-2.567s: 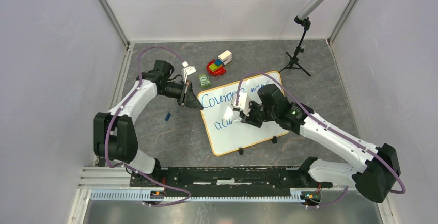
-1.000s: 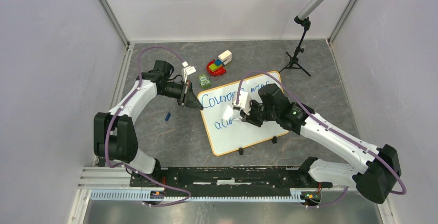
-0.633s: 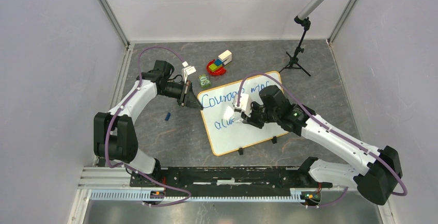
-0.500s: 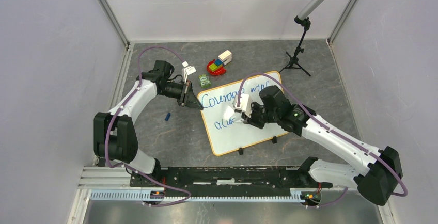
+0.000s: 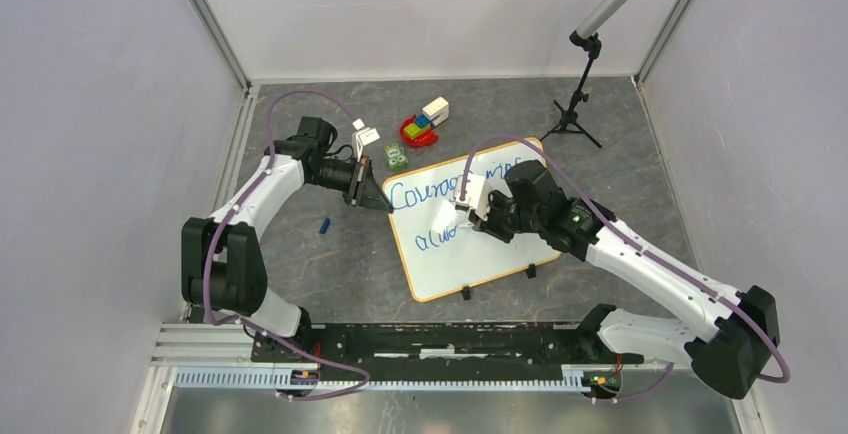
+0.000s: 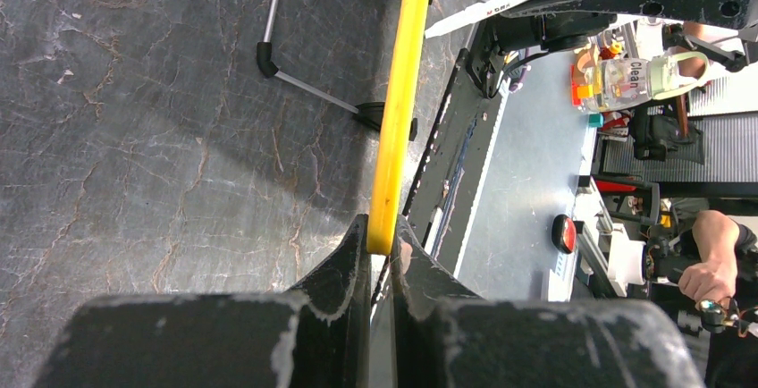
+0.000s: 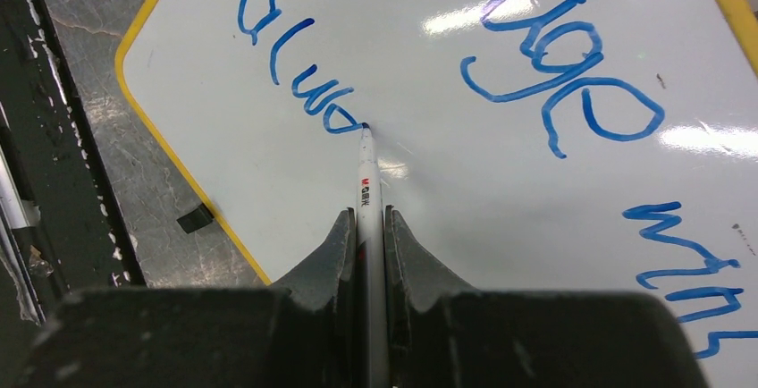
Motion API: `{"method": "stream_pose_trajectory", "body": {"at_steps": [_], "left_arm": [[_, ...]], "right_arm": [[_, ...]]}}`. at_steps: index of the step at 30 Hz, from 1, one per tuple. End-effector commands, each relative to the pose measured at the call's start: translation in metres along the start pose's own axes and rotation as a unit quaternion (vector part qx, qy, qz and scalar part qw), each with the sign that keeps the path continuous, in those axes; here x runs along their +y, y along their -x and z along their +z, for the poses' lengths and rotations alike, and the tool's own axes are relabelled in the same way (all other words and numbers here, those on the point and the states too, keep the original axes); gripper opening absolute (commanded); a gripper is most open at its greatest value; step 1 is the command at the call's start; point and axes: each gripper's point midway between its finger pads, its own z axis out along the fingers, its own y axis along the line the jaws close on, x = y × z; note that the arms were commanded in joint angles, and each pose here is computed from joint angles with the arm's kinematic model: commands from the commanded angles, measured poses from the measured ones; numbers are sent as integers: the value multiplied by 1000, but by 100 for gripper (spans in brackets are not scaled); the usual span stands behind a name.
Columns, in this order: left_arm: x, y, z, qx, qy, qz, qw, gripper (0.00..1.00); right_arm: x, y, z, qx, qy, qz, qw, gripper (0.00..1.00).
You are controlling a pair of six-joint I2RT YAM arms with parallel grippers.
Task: Write a sentence on the whiteboard
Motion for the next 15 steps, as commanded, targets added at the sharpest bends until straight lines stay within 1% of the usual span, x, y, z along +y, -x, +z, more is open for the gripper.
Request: {"method": "stream_pose_trajectory", "body": {"at_steps": [1,11,15], "left_arm": [[-1,12,-2,-14,7,31,999,2],[1,11,-1,-13,8,29,999,2],[0,12,-1,-13,8,29,999,2]], "right_arm": [[-17,20,-5,-21,-29,-8,999,0],[4,-11,1,5,4,1,1000,0],[7,-15,0,9,8,-1,1000,0]]}}
